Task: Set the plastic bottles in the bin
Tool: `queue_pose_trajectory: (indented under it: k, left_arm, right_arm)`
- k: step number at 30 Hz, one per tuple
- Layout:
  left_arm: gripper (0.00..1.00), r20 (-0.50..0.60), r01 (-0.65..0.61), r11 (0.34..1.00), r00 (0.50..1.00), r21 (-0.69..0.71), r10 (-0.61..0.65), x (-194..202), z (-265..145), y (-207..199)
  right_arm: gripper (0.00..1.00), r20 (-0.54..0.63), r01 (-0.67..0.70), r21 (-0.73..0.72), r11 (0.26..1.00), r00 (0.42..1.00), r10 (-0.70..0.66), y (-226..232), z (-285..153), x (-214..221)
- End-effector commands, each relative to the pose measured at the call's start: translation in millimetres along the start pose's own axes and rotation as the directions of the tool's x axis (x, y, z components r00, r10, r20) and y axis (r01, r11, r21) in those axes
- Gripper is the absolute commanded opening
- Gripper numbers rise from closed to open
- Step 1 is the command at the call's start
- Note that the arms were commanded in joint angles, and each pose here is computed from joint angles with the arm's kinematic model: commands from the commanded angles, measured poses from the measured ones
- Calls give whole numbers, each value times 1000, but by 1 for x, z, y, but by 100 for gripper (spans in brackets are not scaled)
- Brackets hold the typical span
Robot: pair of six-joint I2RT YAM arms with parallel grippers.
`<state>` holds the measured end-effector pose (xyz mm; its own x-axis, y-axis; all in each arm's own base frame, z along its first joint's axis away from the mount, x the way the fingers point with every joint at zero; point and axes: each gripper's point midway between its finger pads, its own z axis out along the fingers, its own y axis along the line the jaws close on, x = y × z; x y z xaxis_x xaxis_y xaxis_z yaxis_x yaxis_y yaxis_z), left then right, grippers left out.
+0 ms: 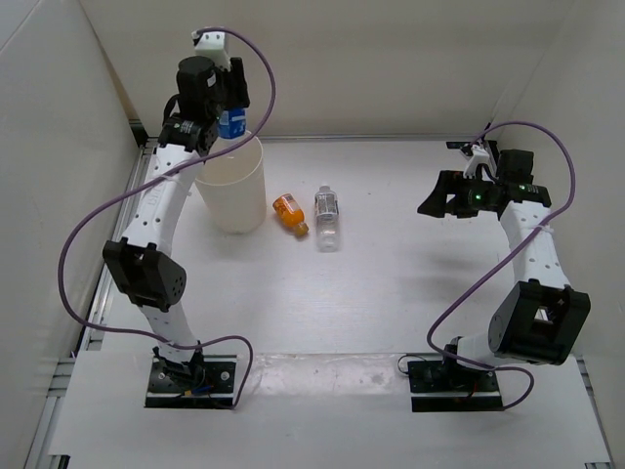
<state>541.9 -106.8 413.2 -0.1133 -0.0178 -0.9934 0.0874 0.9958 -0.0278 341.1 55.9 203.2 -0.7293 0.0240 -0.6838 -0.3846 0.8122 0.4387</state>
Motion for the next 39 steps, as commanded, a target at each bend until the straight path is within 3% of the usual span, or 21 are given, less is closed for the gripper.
queue_pose_trajectory:
  k: [1,8,10,14,18,20,21,23,27,28,31,32,36,39]
  left_arm:
    - [65,34,74,997,997,25,-75,-11,-13,-2]
    - [69,-41,71,997,997,-15,-72,23,-14,15]
    - [81,-54,77,996,995,-41,-79,33,-15,24]
    - [100,5,50,993,999,-106,-50,11,-36,41]
    - [100,49,-16,987,999,-159,24,-19,-66,63]
    - [100,14,-52,970,998,-239,57,-13,-78,87]
    - [100,1,-51,961,999,-273,54,-8,-88,100]
    - [100,-97,-61,935,995,-349,28,34,-105,129]
    - [100,-129,-10,934,991,-356,-39,81,-157,137]
    - [100,-198,-14,932,978,-361,-62,122,-169,137]
    - [100,-225,62,910,960,-410,-167,168,-201,136]
    - [100,-210,96,896,956,-433,-203,173,-208,136]
    - [100,-222,79,897,956,-435,-192,199,-227,136]
    - [100,-270,3,894,953,-448,-139,198,-229,151]
  right_arm:
    - [90,42,29,-16,999,999,-28,3,-4,-16]
    - [90,55,30,-29,999,998,-28,12,-9,-24]
    - [90,61,39,-34,999,997,-37,19,-9,-28]
    - [90,90,88,-59,994,992,-82,33,-11,-39]
    - [90,92,151,-78,986,985,-143,45,-8,-40]
    - [90,120,213,-150,965,973,-196,60,-8,-38]
    - [90,132,224,-108,969,969,-209,54,-6,-41]
    - [90,123,239,-84,967,966,-228,56,4,-36]
    - [90,137,271,-90,958,956,-258,69,18,-37]
    - [90,137,288,-89,953,952,-275,70,19,-36]
    - [90,123,480,-126,868,876,-467,106,40,-24]
    - [90,143,576,-110,810,815,-561,109,45,-25]
    - [90,187,701,-150,697,712,-676,143,69,-17]
    - [90,220,729,-237,643,685,-695,173,91,-9]
